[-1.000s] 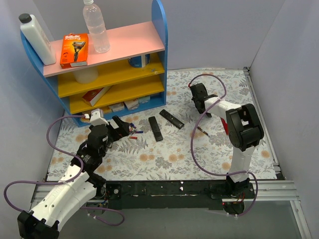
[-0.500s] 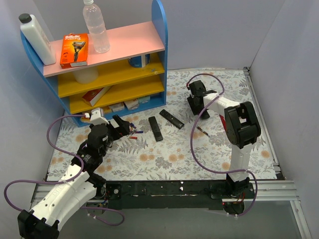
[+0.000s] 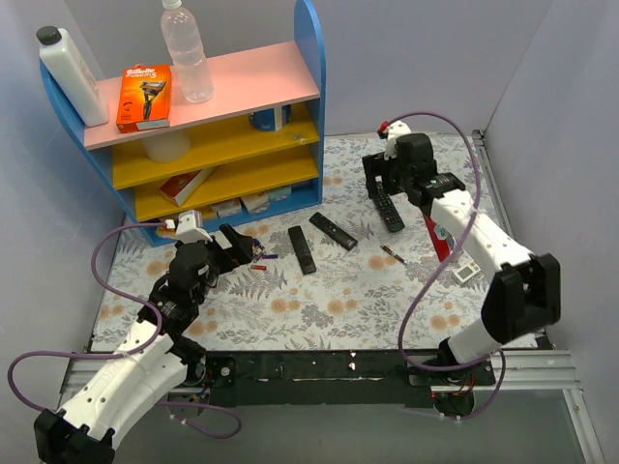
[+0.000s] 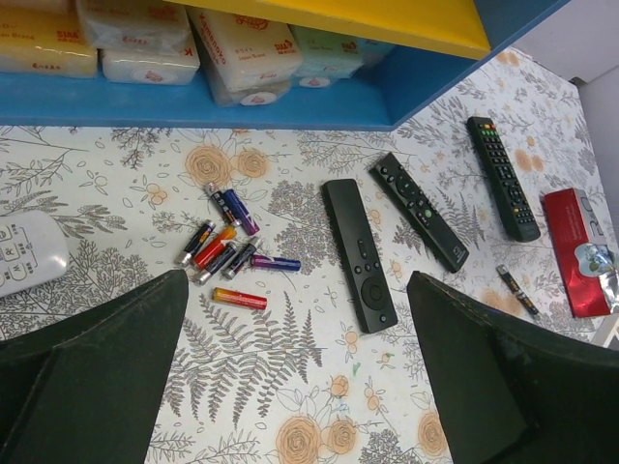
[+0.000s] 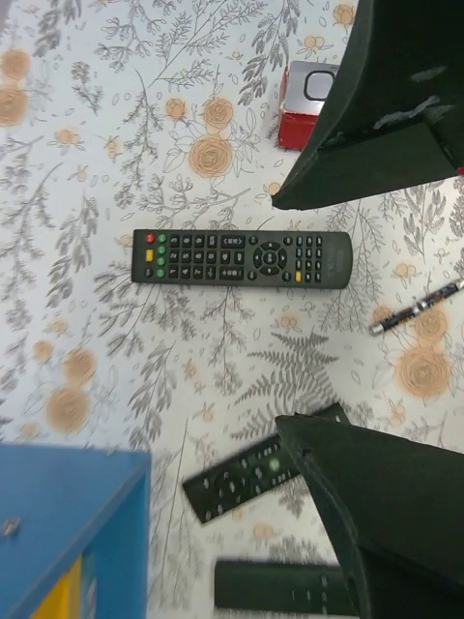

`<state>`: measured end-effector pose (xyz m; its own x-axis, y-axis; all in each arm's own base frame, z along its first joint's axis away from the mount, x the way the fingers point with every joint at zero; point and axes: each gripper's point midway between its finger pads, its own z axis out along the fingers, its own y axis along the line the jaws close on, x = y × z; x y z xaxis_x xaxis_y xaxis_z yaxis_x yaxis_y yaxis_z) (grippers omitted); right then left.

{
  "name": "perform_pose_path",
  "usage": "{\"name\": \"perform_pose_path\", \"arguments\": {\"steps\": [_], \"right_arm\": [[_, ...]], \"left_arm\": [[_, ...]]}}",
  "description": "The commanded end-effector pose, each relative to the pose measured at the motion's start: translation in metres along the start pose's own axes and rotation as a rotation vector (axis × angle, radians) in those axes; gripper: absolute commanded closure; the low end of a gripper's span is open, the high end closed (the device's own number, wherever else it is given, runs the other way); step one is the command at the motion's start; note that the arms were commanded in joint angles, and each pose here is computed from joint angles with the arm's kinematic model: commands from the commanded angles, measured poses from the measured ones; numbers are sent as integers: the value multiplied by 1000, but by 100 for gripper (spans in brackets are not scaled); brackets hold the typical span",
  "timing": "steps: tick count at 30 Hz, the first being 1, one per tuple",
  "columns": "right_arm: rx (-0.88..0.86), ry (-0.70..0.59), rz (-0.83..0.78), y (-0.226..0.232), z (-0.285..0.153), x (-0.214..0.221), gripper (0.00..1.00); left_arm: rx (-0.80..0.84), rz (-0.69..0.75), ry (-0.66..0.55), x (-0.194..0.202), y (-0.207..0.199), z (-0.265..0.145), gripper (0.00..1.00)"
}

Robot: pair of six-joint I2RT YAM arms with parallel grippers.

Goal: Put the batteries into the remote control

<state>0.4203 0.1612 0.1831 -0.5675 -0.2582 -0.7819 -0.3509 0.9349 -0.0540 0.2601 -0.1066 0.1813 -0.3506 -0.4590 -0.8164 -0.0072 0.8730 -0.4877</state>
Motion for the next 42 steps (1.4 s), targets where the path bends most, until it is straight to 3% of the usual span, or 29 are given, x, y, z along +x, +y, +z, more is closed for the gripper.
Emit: {"name": "perform_pose_path", "arguments": {"steps": [1,3,12,17,19,24,32,37,42], "right_arm": [[-43,-215,98,7,-41,-28,7],[-58,-332,157,6,-72,-45,6],[-71,-444,148,4,-135,-8,4],[-23,-568,166,-7,-171,7,3],[37,-579,221,-17,-170,22,3],[82,-746,289,-28,-188,28,2],[-27,-635,224,-6,-175,39,2],[-45,-514,278,0,-158,52,2],[-24,-490,293,-2,-150,57,2]], "left_arm": [[45,-3,-22,-7,-8,-4,2],[55,-4,-24,-9,-11,-5,2],[67,-92,53,1,-23,1,2],[34,-155,128,10,-27,5,2],[28,-180,142,11,-29,4,2],[-23,-191,141,3,-27,5,2],[-40,-153,120,-5,-26,7,2],[-2,-66,180,3,-33,14,2],[33,-9,233,24,-31,20,2]]}}
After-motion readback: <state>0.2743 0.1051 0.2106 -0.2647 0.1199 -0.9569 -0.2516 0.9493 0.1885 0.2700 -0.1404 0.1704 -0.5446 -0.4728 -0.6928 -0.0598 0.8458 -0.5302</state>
